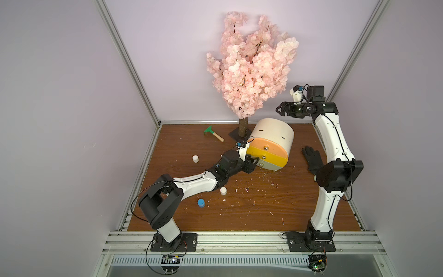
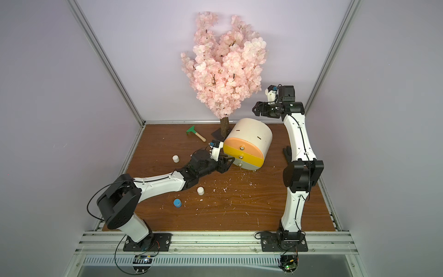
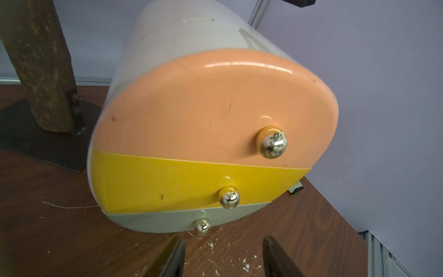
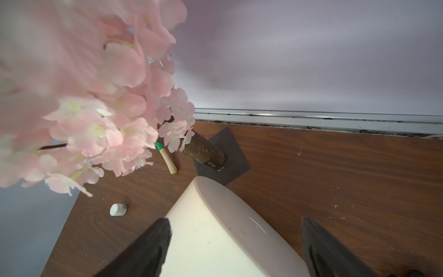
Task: Put the paint cans in the drawer according to color
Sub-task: Close the drawer of the storage box, then open the drawer in the storage box.
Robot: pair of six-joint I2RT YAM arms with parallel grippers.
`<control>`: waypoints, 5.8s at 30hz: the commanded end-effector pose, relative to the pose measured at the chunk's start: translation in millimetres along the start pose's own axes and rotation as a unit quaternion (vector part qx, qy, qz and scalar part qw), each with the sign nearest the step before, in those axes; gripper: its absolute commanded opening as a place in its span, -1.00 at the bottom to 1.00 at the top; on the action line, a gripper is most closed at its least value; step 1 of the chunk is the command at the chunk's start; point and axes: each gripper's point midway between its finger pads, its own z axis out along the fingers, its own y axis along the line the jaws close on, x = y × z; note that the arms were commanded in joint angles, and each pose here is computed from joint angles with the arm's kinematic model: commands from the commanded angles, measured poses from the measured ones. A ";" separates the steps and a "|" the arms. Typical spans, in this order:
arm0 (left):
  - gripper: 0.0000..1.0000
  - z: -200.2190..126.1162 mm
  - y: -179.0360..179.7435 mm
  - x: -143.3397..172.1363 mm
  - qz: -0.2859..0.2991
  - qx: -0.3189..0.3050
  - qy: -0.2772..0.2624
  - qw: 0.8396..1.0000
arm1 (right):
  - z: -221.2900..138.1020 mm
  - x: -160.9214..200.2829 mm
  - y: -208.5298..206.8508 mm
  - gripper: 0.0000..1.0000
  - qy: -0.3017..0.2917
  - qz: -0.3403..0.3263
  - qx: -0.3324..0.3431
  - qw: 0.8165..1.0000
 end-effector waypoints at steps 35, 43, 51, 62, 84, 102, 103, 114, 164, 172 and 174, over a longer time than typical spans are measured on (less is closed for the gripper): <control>-0.24 67.4 -9.0 12.4 -0.017 -0.040 0.002 0.999 | 22.1 22.5 11.7 0.82 0.036 -0.017 -0.016 0.999; -0.34 66.6 -8.8 13.6 -0.017 -0.041 0.003 0.999 | 20.4 20.7 11.9 0.82 0.031 -0.017 -0.013 0.999; -0.44 66.4 -8.9 13.9 -0.018 -0.040 0.003 0.999 | 20.4 21.9 10.9 0.82 0.032 -0.017 -0.011 0.999; -0.31 73.7 -4.0 23.5 -0.023 -0.044 0.010 0.999 | 18.0 20.1 11.3 0.82 0.027 -0.017 -0.011 0.999; -0.39 72.3 -14.1 3.8 -0.022 -0.032 -0.012 0.999 | 20.7 25.8 9.5 0.82 0.031 -0.016 -0.010 0.999; -0.37 60.7 -10.2 1.7 -0.039 -0.042 -0.019 0.998 | 21.7 34.3 7.7 0.81 0.034 -0.015 -0.010 0.999; -0.34 59.6 -10.0 0.7 -0.042 -0.043 -0.023 0.998 | 20.7 33.6 8.3 0.81 0.033 -0.016 -0.010 0.999; -0.36 71.5 -6.5 2.2 -0.045 -0.051 -0.020 0.997 | 20.6 35.0 8.6 0.81 0.034 -0.016 -0.010 0.999; -0.66 35.3 -19.7 -0.2 -0.074 -0.022 -0.013 0.997 | 21.8 38.4 7.2 0.81 0.034 -0.011 -0.013 0.999; -0.65 16.2 -24.1 4.2 -0.077 -0.010 -0.005 0.997 | 24.2 40.4 6.2 0.81 0.034 -0.009 -0.013 0.999; -0.65 12.3 -24.4 5.3 -0.077 -0.009 -0.005 0.997 | 25.1 41.2 5.8 0.81 0.034 -0.008 -0.013 0.999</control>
